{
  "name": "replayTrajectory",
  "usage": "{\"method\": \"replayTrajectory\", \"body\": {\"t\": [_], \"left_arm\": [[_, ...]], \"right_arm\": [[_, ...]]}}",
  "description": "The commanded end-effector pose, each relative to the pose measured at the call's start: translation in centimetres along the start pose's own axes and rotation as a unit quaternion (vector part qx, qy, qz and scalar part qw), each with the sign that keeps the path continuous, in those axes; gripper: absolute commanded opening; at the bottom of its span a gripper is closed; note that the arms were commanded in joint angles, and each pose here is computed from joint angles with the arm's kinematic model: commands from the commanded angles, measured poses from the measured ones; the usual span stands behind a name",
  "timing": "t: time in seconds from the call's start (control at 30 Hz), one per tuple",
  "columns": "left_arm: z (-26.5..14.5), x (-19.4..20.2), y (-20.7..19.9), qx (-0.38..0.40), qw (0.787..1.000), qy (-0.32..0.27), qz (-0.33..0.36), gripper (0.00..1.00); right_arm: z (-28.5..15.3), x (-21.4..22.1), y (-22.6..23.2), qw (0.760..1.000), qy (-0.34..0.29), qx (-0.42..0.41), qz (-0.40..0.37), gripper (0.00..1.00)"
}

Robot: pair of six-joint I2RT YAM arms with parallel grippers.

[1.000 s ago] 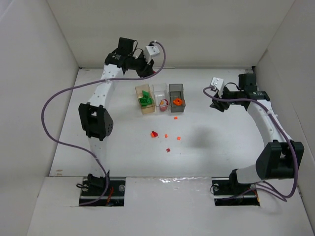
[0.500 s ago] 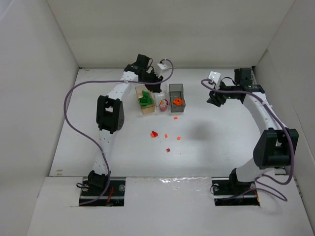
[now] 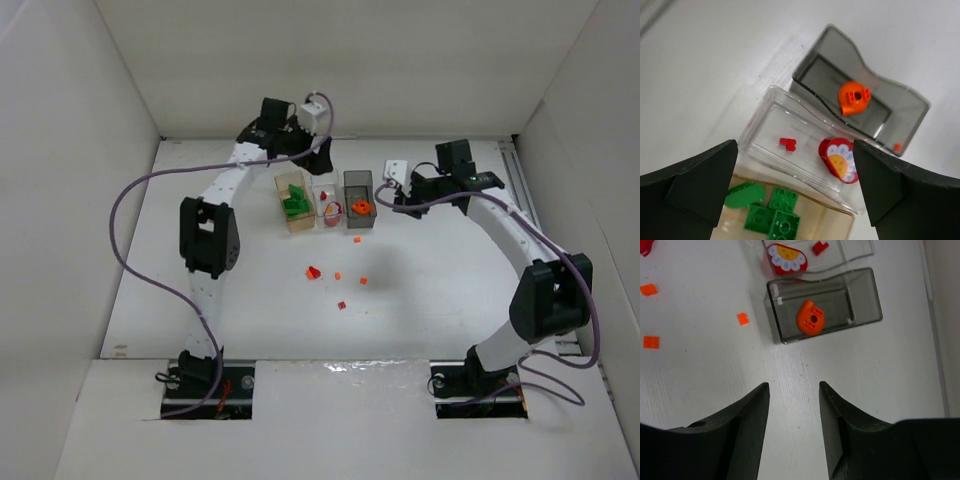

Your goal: Sort the legos into containers by color

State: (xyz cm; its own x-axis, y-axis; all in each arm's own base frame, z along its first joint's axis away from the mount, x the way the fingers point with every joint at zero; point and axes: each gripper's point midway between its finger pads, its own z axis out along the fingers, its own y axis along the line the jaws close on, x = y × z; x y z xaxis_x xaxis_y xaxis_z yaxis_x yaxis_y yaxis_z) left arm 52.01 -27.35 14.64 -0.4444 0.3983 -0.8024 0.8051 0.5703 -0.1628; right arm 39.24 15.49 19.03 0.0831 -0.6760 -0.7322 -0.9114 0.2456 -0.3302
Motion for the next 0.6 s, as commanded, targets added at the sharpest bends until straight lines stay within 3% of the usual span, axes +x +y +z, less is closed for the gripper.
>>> {"method": "replayTrajectory", "body": {"t": [0.0, 0.1, 0.2, 0.37, 0.57], "left_arm": [[-13.2, -13.8, 0.1, -0.047, 0.976, -0.208, -0.042, 1.00], [-19.3, -14.7, 0.9, -0.052, 0.964, -0.253, -0.063, 1.00], [-22.6, -12.9, 0.9, -0.087, 0.967, -0.235, -0.036, 1.00], [-24.6, -7.7, 2.7, -0.107, 0.972, -0.197, -0.063, 1.00], [-24.9, -5.1, 3.5, -0.106, 0.973, -0.180, -0.095, 1.00]], "right_arm": [[2.9, -1.6, 1.7, 0.996, -0.011, -0.018, -0.081, 0.49], [5.9, -2.9, 3.6, 0.992, -0.012, -0.057, -0.110, 0.44], [8.8, -3.2, 5.5, 0.987, -0.012, -0.104, -0.126, 0.36], [12.3, -2.1, 5.0, 0.975, 0.016, -0.140, -0.173, 0.20], [13.8, 0.3, 4.8, 0.963, 0.060, -0.178, -0.194, 0.18]]}}
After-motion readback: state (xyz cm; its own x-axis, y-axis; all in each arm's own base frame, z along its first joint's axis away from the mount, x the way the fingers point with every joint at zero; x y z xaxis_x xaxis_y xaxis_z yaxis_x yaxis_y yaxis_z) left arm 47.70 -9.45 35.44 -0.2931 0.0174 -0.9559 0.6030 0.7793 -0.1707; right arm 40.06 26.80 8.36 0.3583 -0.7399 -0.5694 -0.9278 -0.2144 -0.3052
